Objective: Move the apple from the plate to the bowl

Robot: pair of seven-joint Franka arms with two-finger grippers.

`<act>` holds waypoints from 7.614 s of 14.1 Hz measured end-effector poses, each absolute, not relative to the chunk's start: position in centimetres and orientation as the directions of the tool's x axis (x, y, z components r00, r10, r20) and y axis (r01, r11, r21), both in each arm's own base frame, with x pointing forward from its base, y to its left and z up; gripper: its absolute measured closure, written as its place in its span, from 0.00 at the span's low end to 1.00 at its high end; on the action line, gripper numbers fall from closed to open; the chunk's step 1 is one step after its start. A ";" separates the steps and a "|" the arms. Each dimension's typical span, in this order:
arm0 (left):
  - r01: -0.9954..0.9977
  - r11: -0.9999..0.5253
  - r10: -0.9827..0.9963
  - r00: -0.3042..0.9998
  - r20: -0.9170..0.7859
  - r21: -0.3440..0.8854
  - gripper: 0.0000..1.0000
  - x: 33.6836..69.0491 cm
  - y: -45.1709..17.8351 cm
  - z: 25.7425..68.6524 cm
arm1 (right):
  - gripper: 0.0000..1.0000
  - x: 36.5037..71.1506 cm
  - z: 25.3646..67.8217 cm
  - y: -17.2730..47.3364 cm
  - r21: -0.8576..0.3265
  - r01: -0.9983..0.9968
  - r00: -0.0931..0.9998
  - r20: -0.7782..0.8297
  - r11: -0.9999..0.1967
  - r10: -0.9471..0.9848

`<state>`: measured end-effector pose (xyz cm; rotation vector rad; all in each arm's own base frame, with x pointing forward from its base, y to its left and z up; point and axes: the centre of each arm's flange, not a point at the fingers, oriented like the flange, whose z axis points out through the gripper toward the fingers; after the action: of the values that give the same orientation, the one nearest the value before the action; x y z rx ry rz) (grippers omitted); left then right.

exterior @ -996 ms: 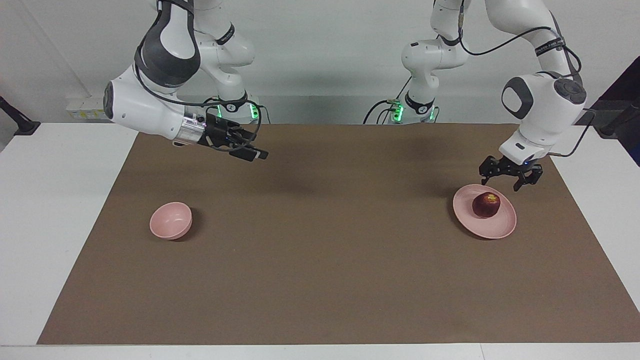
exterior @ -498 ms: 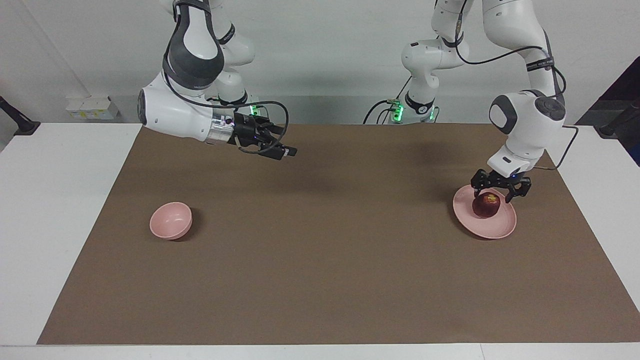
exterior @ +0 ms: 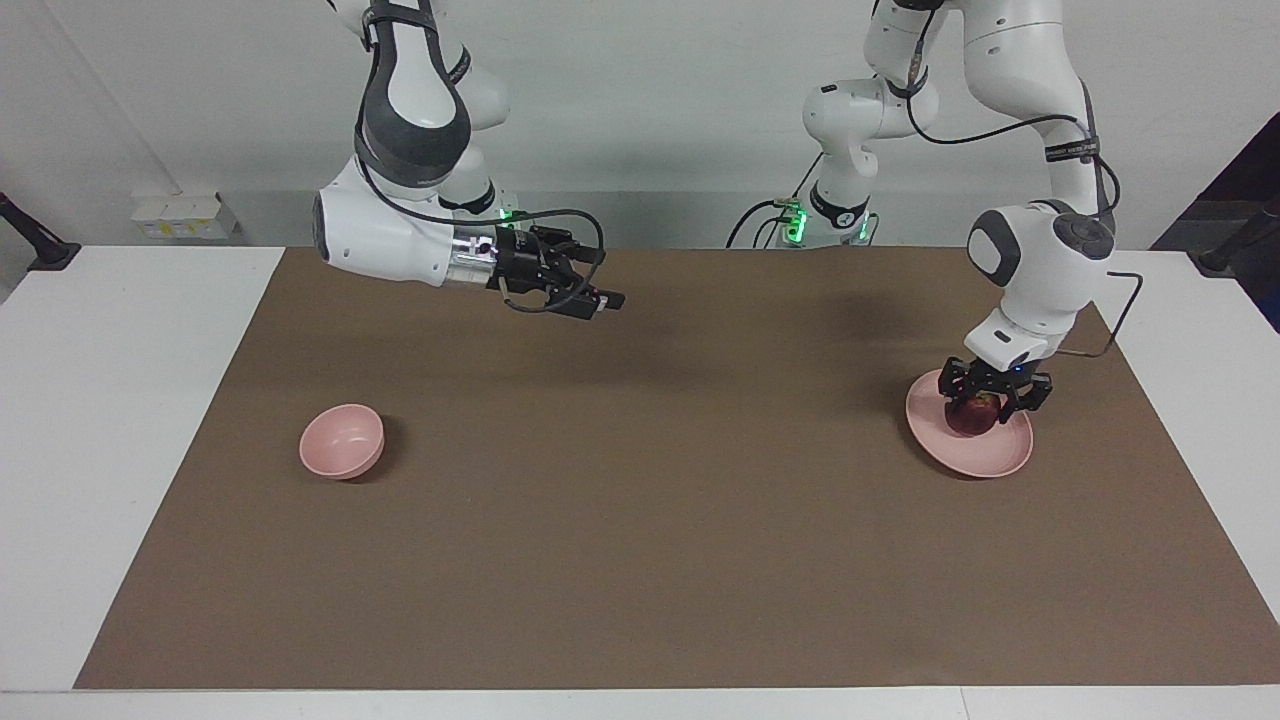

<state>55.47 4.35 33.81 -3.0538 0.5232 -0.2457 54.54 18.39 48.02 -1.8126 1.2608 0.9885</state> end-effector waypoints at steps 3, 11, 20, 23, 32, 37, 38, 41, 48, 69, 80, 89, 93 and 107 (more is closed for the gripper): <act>-0.328 -0.943 -0.333 0.931 0.149 -0.059 0.25 55.5 4.3 33.8 | 0.00 54.5 48.0 18.4 -0.122 -0.954 0.231 -0.881 -0.275 -0.413; -0.351 -0.934 -0.358 0.916 0.181 -0.070 0.25 56.5 2.9 36.5 | 0.00 55.2 47.7 17.9 -0.144 -0.964 0.232 -0.865 -0.222 -0.446; -0.241 -0.926 -0.200 0.966 0.164 0.289 0.25 57.0 -9.8 44.5 | 0.00 55.1 47.5 20.0 -0.146 -0.970 0.224 -0.850 -0.196 -0.477; -0.161 -0.883 -0.109 0.984 0.140 0.441 0.25 56.2 -14.3 44.8 | 0.00 55.0 47.5 20.1 -0.146 -0.969 0.225 -0.850 -0.197 -0.477; -0.039 -0.737 0.006 0.998 0.064 0.675 0.25 53.5 -24.7 46.2 | 0.00 54.8 45.8 20.5 -0.146 -0.977 0.207 -0.832 -0.157 -0.514; -0.016 -0.669 0.035 0.998 0.053 0.743 0.25 52.1 -28.4 46.9 | 0.00 54.5 44.0 21.0 -0.157 -0.978 0.207 -0.828 -0.138 -0.521; -0.012 -0.662 0.036 0.998 0.048 0.749 0.25 51.8 -29.1 47.0 | 0.00 54.5 43.1 21.1 -0.174 -0.975 0.219 -0.842 -0.136 -0.493; -0.002 -0.658 0.043 0.998 0.040 0.753 0.25 51.5 -29.6 47.1 | 0.00 54.8 39.9 21.2 -0.187 -0.974 0.225 -0.866 -0.128 -0.447; 0.011 -0.657 0.053 0.998 0.031 0.754 0.25 51.5 -29.5 47.2 | 0.00 54.3 39.7 23.4 -0.188 -0.976 0.218 -0.893 -0.114 -0.394; 0.031 -0.653 0.061 0.998 0.012 0.757 0.25 51.0 -30.3 47.5 | 0.23 53.6 40.5 27.3 -0.150 -0.989 0.142 -0.921 -0.006 -0.363; -0.051 -0.713 0.010 0.997 0.082 0.700 0.00 51.4 -30.3 48.3 | 0.23 54.4 40.7 25.5 -0.189 -0.981 0.189 -0.885 -0.044 -0.424; -0.218 -0.891 -0.151 0.970 0.192 0.398 0.00 53.7 -24.7 47.5 | 0.23 56.5 44.0 21.4 -0.345 -0.879 0.477 -0.611 -0.330 -0.632; -0.279 -0.941 -0.251 0.955 0.160 0.191 0.00 55.6 -19.7 50.3 | 0.23 57.1 45.3 18.4 -0.384 -0.797 0.603 -0.449 -0.467 -0.660; -0.262 -0.965 -0.258 0.959 0.112 0.018 0.00 56.2 -10.6 63.7 | 0.23 59.8 46.5 0.2 -0.172 -0.201 0.974 0.072 -0.964 -0.216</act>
<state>56.19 -10.65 63.66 -3.1415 0.4173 -0.1732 59.77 0.16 46.49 -2.9572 0.3140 -0.1352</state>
